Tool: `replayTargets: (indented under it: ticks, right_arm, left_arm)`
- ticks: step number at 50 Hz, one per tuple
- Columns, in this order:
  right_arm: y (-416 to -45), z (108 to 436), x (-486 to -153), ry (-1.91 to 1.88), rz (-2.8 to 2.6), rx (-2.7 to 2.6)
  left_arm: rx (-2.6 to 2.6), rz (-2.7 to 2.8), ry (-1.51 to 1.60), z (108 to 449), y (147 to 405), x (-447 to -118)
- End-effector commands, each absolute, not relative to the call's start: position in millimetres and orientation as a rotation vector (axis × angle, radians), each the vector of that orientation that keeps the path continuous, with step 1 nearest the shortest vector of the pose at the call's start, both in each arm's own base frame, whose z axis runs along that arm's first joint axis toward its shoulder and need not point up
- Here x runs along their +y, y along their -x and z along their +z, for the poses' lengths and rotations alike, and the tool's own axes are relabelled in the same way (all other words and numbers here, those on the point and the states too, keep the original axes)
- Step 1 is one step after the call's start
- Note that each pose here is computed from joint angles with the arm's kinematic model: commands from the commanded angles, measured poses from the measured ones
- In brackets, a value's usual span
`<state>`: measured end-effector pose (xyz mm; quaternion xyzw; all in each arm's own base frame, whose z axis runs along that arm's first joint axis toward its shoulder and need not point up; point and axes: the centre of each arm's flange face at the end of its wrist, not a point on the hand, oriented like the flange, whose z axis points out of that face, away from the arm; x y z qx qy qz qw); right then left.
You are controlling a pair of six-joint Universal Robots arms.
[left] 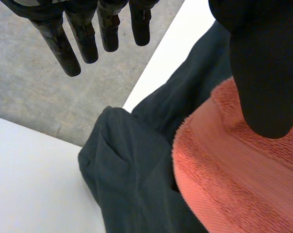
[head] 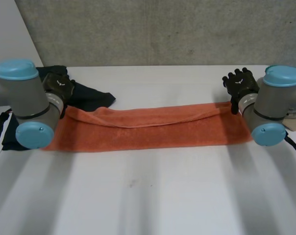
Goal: Fold the laundry.
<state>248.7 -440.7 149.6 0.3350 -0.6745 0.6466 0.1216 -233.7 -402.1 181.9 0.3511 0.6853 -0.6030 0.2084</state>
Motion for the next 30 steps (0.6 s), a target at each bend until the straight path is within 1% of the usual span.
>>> replayTargets:
  ticks: [1, 4, 10, 12, 14, 17, 20, 26, 30]
  right_arm:
    - [-254.2, 137.0, -429.1, -1.129, 1.88, -2.049]
    - [-256.9, 126.7, -434.0, -1.136, 1.885, -2.054]
    - [-263.6, 106.8, -461.5, -1.035, 1.965, -2.001]
    - [-264.5, 105.2, -470.2, -0.978, 2.01, -1.963]
    - [-264.5, 107.3, -484.6, -0.882, 2.097, -1.86]
    - [-264.1, 115.4, -497.2, -0.781, 2.191, -1.715]
    - [-265.5, 117.4, -499.4, -0.759, 2.234, -1.662]
    - [-268.3, 112.3, -489.1, -0.83, 2.214, -1.716]
    - [-267.8, 116.5, -485.1, -0.845, 2.204, -1.732]
  left_arm:
    - [1.962, -1.719, -1.094, 161.0, 231.6, -395.0]
    - [1.948, -1.756, -1.125, 150.3, 234.7, -402.7]
    - [1.814, -1.889, -1.034, 135.7, 239.9, -440.8]
    - [1.768, -1.927, -0.999, 135.8, 242.1, -451.4]
    - [1.703, -1.989, -0.941, 137.4, 242.9, -468.6]
    - [1.66, -2.016, -0.867, 141.8, 240.7, -484.2]
    - [1.677, -2.007, -0.848, 145.8, 242.2, -485.0]
    - [1.774, -2.015, -0.914, 153.8, 254.7, -463.3]
    - [1.752, -2.062, -0.939, 160.2, 259.4, -454.6]
